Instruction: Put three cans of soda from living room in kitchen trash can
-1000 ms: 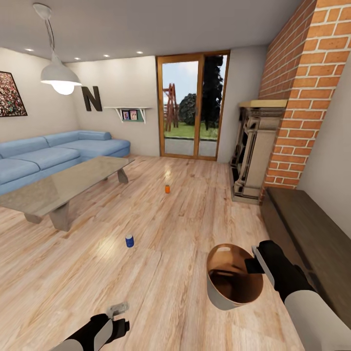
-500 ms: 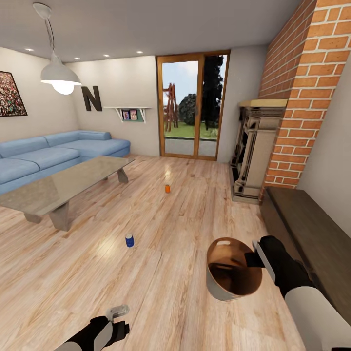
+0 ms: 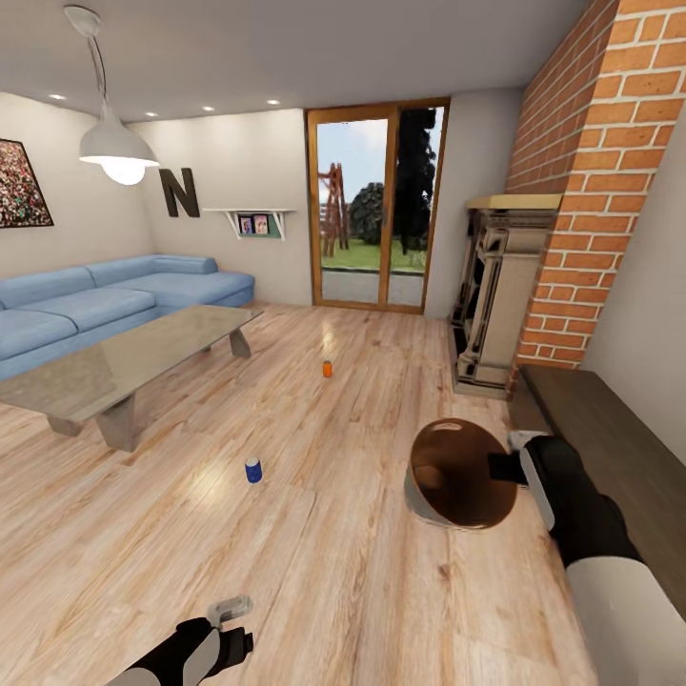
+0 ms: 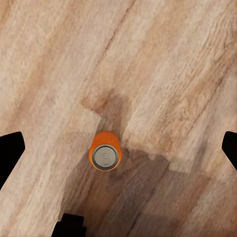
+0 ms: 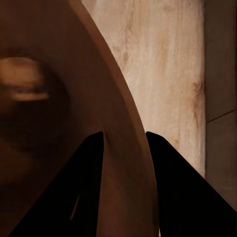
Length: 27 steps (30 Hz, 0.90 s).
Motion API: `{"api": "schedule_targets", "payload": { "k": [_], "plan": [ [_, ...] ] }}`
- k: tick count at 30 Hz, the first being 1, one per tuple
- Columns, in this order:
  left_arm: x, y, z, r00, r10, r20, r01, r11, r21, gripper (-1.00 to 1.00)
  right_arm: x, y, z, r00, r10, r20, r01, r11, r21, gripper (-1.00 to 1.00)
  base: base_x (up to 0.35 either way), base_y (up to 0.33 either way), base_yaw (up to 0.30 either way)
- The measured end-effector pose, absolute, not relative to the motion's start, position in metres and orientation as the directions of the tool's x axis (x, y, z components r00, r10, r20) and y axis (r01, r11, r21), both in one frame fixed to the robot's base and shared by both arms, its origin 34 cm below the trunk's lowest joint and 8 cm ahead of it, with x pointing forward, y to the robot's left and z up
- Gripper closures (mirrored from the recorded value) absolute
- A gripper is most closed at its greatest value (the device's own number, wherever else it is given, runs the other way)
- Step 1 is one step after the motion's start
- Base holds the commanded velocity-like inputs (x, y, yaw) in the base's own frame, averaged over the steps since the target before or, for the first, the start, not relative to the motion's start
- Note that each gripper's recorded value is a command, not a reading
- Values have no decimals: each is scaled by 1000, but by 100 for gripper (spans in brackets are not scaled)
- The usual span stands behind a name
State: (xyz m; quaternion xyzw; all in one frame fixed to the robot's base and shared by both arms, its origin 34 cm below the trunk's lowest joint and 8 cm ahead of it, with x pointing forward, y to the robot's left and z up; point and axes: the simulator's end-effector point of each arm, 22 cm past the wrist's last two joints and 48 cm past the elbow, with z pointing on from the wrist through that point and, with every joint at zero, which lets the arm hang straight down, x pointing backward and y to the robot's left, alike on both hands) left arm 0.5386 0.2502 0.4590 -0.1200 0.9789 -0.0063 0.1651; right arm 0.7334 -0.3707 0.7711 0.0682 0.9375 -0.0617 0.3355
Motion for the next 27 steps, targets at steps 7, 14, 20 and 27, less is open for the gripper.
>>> {"api": "schedule_targets", "payload": {
  "k": [7,14,20,27],
  "plan": [
    [537,250,451,-917,-237,-321,-233,971,-52,-100,746,-348,808,-685,80,-724,150,988,-33,100,0,0,0],
    [533,250,436,-918,-237,-318,-233,971,-51,-100,746,-345,800,-676,76,-733,147,989,-33,100,0,0,0],
    [523,250,420,-921,-239,-308,-236,971,-50,-100,744,-348,788,-676,72,-733,151,988,-43,100,0,0,0],
    [518,250,404,-922,-240,-303,-236,970,-50,-100,741,-348,774,-676,72,-733,152,987,-44,100,0,0,0]
  ]
}}
